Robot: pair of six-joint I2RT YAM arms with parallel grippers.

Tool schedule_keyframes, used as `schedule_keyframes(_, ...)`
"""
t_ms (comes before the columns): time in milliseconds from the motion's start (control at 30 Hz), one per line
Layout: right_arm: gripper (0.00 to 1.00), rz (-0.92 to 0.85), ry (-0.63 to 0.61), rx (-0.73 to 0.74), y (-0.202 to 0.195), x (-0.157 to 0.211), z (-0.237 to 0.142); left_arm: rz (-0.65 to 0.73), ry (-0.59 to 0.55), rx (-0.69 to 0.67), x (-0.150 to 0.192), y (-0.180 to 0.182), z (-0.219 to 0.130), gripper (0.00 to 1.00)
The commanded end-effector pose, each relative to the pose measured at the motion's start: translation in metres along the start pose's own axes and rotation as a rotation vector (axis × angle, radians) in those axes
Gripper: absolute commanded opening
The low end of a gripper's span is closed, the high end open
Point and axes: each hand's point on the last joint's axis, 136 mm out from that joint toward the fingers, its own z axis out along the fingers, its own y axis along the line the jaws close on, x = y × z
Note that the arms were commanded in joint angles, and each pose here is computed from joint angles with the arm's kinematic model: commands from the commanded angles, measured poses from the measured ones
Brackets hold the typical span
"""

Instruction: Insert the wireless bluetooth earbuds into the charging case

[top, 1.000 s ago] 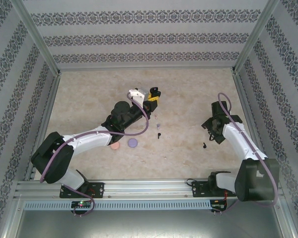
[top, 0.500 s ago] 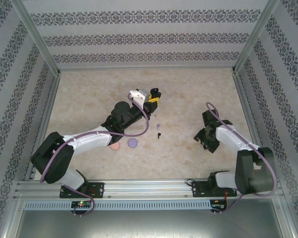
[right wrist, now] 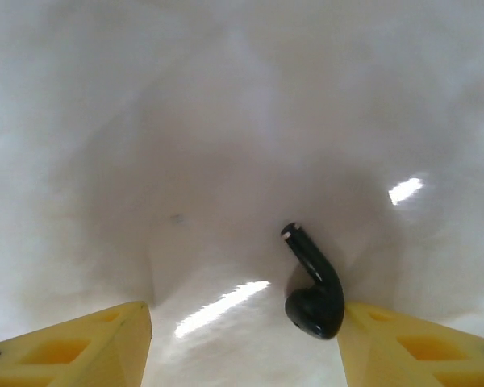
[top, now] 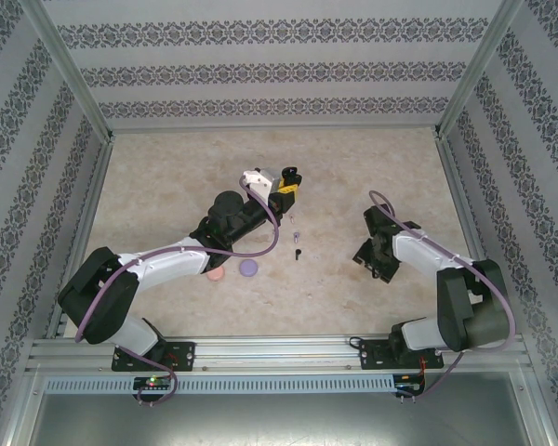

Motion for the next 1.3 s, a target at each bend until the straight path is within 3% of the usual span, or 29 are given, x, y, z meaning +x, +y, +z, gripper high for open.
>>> schedule_keyframes(0, 0.62, -0.012, -0.03, -0.071, 0.034, -0.009, -0.011, -0.001, -0.03, 0.024, -0.009, -0.009, 0.0, 0.0)
schedule_keyframes(267, 0.63, -0.146, -0.086, -0.202, 0.101, -0.025, -0.045, -0.003, -0.026, 0.019, -0.01, -0.008, -0.001, 0.0)
schedule_keyframes(400, 0.64, -0.16, -0.12, -0.159, 0.092, -0.043, -0.045, -0.003, -0.025, 0.018, -0.011, -0.009, -0.002, 0.0)
schedule_keyframes(633, 0.64, -0.119, -0.057, -0.103, 0.069, -0.055, -0.013, -0.009, -0.019, 0.021, -0.01, -0.011, -0.004, 0.0)
schedule_keyframes(933, 0.64, -0.089, 0.015, -0.077, 0.054, -0.044, 0.015, -0.003, -0.021, 0.016, -0.011, -0.012, -0.005, 0.0)
schedule_keyframes(1267, 0.64, -0.048, 0.014, -0.033, 0.026, -0.026, 0.006, -0.002, -0.026, 0.02, -0.012, -0.014, -0.005, 0.0)
